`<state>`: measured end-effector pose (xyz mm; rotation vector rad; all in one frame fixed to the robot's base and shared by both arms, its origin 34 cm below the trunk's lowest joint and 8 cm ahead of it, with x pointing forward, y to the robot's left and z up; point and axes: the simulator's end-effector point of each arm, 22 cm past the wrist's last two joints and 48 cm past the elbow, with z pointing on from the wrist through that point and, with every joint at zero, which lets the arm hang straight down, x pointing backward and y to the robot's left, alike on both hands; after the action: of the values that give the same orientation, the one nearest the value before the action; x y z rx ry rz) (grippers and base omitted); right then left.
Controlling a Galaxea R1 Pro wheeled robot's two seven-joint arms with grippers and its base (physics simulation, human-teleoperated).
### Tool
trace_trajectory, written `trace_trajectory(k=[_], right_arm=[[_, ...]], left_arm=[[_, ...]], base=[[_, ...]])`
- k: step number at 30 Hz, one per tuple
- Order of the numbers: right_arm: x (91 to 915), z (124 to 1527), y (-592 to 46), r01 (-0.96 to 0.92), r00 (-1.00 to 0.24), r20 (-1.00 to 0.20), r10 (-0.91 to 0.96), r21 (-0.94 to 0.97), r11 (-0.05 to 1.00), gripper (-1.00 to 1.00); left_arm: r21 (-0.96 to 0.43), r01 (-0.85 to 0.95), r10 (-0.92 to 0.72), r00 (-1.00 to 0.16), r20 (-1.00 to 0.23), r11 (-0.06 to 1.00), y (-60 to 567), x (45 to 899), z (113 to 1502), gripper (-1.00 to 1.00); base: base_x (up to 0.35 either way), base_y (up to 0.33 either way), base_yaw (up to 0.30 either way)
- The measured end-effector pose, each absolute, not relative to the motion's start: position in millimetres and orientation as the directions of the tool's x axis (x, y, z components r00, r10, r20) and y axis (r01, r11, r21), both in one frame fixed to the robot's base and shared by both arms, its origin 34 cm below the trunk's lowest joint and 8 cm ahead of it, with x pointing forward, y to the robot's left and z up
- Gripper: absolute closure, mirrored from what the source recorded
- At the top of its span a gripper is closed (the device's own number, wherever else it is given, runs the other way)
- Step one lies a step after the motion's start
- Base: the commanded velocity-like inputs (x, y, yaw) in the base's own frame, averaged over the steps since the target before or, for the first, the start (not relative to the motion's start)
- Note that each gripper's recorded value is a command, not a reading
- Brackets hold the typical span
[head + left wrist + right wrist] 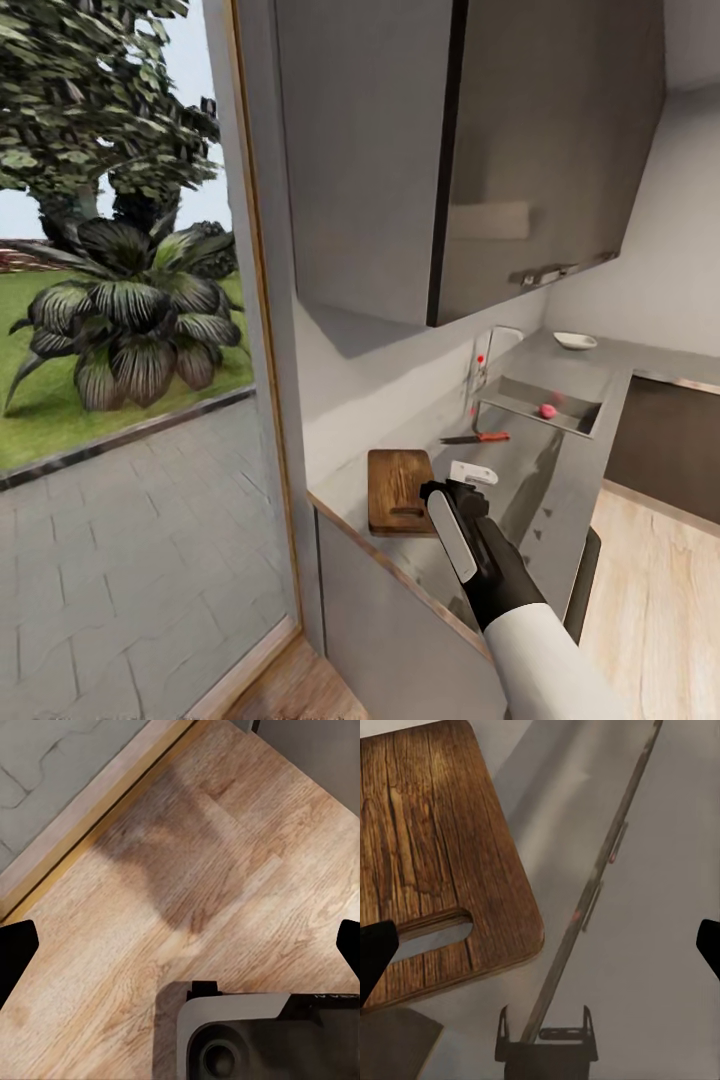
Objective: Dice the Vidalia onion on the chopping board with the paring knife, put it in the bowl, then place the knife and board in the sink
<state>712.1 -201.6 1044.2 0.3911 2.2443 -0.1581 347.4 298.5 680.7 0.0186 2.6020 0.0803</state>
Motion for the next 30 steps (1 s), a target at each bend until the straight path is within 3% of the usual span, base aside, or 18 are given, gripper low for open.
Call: trace_trajectory(k=[17,30], right_arm=[[712.1,1034.4,-201.3,0.331,-0.619,-0.752,0.228,0.014,0.944,-1.00],[709.5,1016.6,-201.7,0.331,-0.646,-0.730,0.224,-0.002,0.944,-1.00]], left_arm=[[0.061,-0.002,0.029,-0.866,-0.500,0.998,298.6,342.6,677.3,-1.00],[0.061,-0.001,0.029,-0.872,-0.489,0.998,298.6,338.7,674.4,-1.00]], base=[[0.117,0.101,0.000],[0.014,0.009,0.000]])
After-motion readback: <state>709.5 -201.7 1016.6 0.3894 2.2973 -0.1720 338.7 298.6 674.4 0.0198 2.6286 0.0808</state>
